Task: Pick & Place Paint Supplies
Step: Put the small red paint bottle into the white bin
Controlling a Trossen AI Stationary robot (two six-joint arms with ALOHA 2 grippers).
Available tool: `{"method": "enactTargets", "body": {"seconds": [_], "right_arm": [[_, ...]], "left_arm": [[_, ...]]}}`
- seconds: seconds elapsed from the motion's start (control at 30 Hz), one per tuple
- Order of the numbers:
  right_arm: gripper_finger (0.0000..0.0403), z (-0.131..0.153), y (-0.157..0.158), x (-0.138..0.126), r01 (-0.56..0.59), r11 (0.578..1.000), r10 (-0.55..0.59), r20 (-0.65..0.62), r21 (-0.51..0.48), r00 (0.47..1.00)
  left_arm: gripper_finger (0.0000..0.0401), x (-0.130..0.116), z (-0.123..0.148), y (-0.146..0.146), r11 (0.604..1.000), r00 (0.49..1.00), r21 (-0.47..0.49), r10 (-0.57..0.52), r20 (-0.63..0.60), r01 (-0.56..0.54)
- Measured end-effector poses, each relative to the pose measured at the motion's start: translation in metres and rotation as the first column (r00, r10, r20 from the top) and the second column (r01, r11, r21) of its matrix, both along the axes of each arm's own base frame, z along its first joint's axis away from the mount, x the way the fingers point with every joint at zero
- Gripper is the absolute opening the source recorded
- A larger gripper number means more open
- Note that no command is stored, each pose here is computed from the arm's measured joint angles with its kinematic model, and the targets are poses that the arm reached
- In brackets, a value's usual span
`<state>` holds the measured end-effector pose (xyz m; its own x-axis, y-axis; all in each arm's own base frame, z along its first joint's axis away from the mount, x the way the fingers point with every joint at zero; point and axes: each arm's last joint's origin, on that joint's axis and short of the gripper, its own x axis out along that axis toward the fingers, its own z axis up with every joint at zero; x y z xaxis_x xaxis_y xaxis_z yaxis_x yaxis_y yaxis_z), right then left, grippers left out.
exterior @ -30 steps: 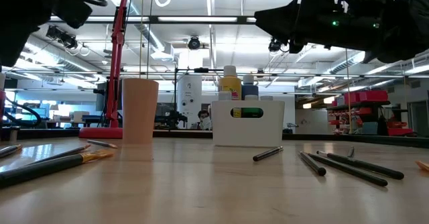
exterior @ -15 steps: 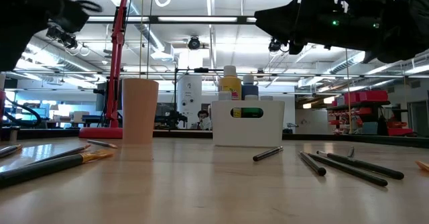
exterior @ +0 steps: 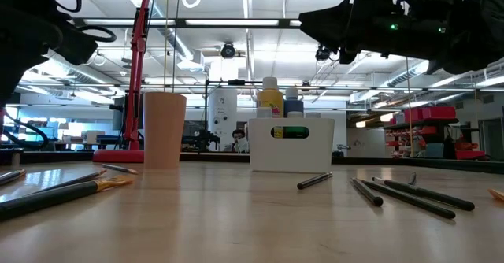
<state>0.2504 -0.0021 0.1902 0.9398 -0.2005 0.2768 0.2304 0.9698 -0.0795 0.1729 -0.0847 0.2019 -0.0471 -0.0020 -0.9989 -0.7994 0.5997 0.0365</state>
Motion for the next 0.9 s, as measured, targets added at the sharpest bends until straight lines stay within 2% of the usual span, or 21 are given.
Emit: {"method": "enactTargets", "body": {"seconds": [0.23,0.37,0.5,0.6,0.7,0.77,0.83,0.9], "right_arm": [[0.0168,0.000,0.000,0.000,0.000,1.000,0.000,0.000,0.000,1.000],[0.0168,0.000,0.000,0.000,0.000,1.000,0.000,0.000,0.000,1.000],[0.0168,0.000,0.000,0.000,0.000,1.000,0.000,0.000,0.000,1.000],[0.0168,0.000,0.000,0.000,0.001,1.000,-0.001,0.000,0.000,1.000],[0.0168,0.003,0.000,0.003,0.000,1.000,0.000,0.013,0.000,1.000],[0.0168,0.006,0.000,0.005,-0.006,1.000,0.006,0.020,-0.002,1.000],[0.0168,0.007,0.001,0.008,-0.030,1.000,0.030,0.011,-0.009,0.999],[0.0168,0.008,0.001,0.012,-0.045,0.999,0.045,-0.005,-0.004,0.999]], "left_arm": [[0.0178,0.001,0.000,-0.001,1.000,1.000,-0.027,0.003,-0.001,-0.003],[0.0153,0.004,0.002,-0.003,0.999,1.000,-0.042,-0.004,0.022,0.005],[0.0146,0.010,0.006,-0.005,0.998,0.997,-0.059,-0.002,0.081,0.007],[0.0146,0.020,0.010,-0.010,0.995,0.984,-0.099,-0.003,0.179,0.021],[0.0146,0.036,0.018,-0.013,0.991,0.944,-0.121,-0.012,0.331,0.055],[0.0146,0.049,0.028,-0.011,0.993,0.893,-0.109,0.017,0.449,0.036],[0.0146,0.062,0.041,-0.007,0.997,0.829,-0.053,-0.013,0.560,0.051],[0.0146,0.072,0.055,-0.002,0.994,0.757,0.054,-0.105,0.644,0.092]]}}
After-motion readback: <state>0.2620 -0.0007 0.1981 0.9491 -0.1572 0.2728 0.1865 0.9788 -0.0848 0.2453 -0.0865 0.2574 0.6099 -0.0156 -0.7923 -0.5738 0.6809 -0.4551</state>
